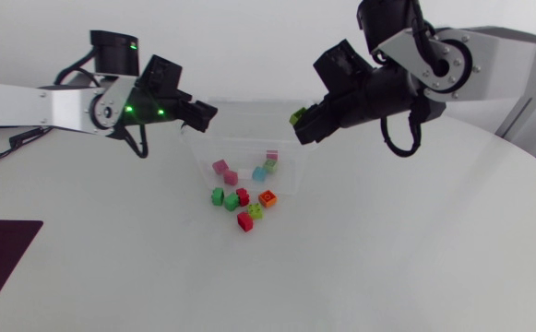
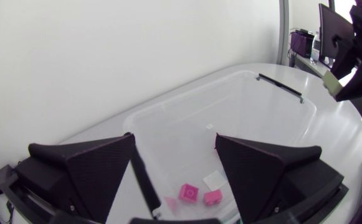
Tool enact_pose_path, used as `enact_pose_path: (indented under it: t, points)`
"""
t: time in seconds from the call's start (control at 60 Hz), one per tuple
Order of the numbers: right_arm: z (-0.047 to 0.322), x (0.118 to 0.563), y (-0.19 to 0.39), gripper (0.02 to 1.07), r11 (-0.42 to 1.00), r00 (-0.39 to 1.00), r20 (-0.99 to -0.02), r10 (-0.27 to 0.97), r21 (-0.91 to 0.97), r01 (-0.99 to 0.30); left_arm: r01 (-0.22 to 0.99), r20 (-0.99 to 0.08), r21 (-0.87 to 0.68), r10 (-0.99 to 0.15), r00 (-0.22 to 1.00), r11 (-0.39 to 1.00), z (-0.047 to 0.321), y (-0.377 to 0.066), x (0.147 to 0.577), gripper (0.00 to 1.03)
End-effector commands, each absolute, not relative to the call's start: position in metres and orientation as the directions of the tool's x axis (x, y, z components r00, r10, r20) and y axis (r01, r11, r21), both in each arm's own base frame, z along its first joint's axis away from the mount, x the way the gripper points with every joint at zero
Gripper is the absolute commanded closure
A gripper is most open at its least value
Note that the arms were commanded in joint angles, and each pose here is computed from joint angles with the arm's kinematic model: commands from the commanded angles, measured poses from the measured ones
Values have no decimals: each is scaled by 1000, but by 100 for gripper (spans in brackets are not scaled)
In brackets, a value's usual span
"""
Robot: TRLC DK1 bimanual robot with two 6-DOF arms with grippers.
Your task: Pick up the duplo bricks and place them in the container
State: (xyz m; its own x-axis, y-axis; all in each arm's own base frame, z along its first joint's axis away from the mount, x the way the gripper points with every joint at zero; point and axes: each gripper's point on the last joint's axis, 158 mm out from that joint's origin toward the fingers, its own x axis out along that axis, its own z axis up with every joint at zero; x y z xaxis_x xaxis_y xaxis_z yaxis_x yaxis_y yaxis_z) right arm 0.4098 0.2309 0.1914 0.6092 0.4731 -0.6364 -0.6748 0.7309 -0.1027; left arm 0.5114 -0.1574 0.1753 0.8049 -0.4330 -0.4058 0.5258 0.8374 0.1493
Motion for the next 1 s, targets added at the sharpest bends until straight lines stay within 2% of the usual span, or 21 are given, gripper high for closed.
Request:
enact_pose_path:
  t: [0.0, 0.233, 0.467, 0.583, 0.65, 0.683, 0.7, 0.733, 0.767, 0.85, 0.983]
  points:
    - [191, 425, 231, 81, 740, 610, -639, 468, -94, -666, 482, -396, 129, -401, 826, 867, 185, -134, 490, 6]
    - [185, 457, 240, 81, 753, 622, -630, 464, -89, -652, 471, -503, 102, -363, 784, 876, 140, -108, 444, 6]
    - [173, 482, 252, 79, 765, 622, -632, 462, -72, -641, 499, -615, 42, -371, 696, 866, 80, -112, 411, 6]
    - [162, 500, 257, 59, 780, 632, -637, 442, -75, -621, 547, -675, 1, -403, 618, 837, 43, -136, 396, 6]
    - [157, 506, 261, 54, 781, 630, -641, 438, -76, -620, 565, -696, -8, -410, 589, 825, 31, -148, 391, 6]
    - [155, 509, 262, 49, 784, 632, -644, 432, -78, -615, 562, -708, -14, -405, 578, 827, 23, -154, 391, 6]
    - [153, 510, 263, 44, 785, 631, -645, 431, -77, -615, 562, -710, -14, -404, 577, 827, 22, -155, 392, 6]
    - [151, 513, 263, 26, 790, 635, -648, 421, -82, -607, 562, -723, -27, -404, 560, 827, 14, -162, 394, 7]
    - [150, 513, 264, 19, 792, 636, -648, 418, -84, -605, 556, -731, -31, -398, 554, 831, 9, -164, 396, 8]
    - [154, 512, 264, 13, 795, 639, -644, 420, -78, -601, 541, -744, -35, -383, 547, 840, 0, -167, 402, 8]
    - [168, 492, 260, 10, 795, 648, -627, 432, -74, -602, 492, -750, -18, -337, 569, 871, -8, -165, 416, 10]
